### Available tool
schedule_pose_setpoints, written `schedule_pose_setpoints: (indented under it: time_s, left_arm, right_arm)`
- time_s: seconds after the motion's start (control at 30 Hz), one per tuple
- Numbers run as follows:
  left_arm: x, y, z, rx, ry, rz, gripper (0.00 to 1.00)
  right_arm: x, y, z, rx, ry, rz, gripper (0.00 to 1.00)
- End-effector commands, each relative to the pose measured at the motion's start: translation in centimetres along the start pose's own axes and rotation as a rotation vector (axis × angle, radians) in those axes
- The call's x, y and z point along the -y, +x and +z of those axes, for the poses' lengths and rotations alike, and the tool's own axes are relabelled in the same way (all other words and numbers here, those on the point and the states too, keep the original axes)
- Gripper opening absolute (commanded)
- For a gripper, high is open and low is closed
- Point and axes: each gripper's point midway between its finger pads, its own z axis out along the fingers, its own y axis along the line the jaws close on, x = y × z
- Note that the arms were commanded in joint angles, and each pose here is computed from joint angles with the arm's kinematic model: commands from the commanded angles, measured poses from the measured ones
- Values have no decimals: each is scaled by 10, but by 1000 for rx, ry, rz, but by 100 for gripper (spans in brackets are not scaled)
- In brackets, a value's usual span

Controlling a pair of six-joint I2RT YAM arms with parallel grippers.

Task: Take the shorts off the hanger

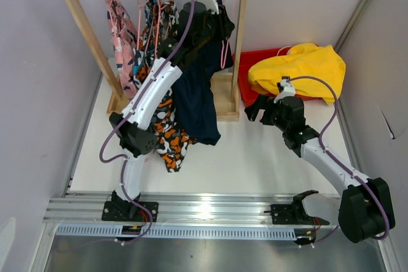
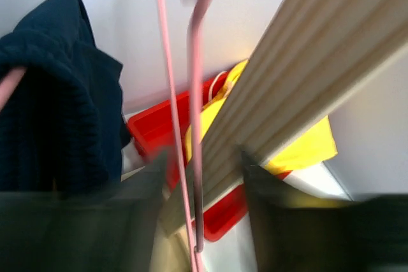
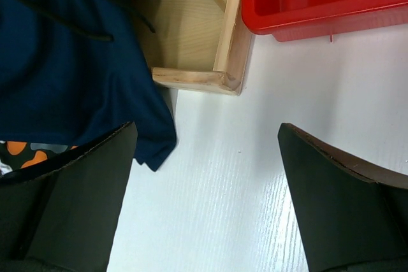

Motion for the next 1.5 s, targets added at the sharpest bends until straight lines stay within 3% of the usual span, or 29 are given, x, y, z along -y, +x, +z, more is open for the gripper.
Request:
schedule_pose_setpoints:
  time_s: [0.0, 0.03, 0.07, 0.17, 0.27, 0.3, 0.47, 0.67, 1.23, 1.3, 1.37, 1.4, 1.47]
  left_arm:
    - [29, -32, -39, 41, 82, 21, 63]
    - [23, -15, -40, -7, 56, 45, 66]
    - [34, -33, -65, 19, 76, 56, 68]
    - [25, -32, -97, -6, 21, 82, 76]
    - [24, -73, -156, 72, -6, 108, 84]
    - [24, -91, -185, 113, -14, 114, 98]
    - [5, -115, -236, 177, -113, 168, 99]
    - [-16, -86, -231, 107, -169, 197, 99]
    - [-50, -29, -143, -31, -220, 189, 90]
    - [-54, -20, -139, -48, -232, 185, 83]
    - [-58, -15, -137, -53, -242, 179, 67]
    - [-57, -15, -137, -50, -242, 178, 65]
    - [-59, -15, -136, -46, -250, 176, 49]
  right_arm:
    - [-7, -9, 1, 43, 6, -26, 99]
    - [-8, -8, 2, 45, 9, -30, 100]
    - [-10, -8, 1, 46, 9, -34, 100]
    - [-13, -3, 1, 39, 9, -39, 100]
    - [-17, 5, -1, 26, 4, -46, 100]
    - [-15, 5, -1, 33, 20, -47, 99]
    - [-21, 15, -4, 30, 16, -43, 99]
    - [-24, 21, -11, 25, 18, -55, 100]
    - [0, 34, -40, 31, 94, -80, 100]
    - [1, 35, -42, 29, 94, -84, 99]
    - [2, 37, -42, 26, 95, -89, 100]
    - [3, 38, -41, 24, 97, -90, 100]
    - [4, 40, -41, 19, 98, -92, 100]
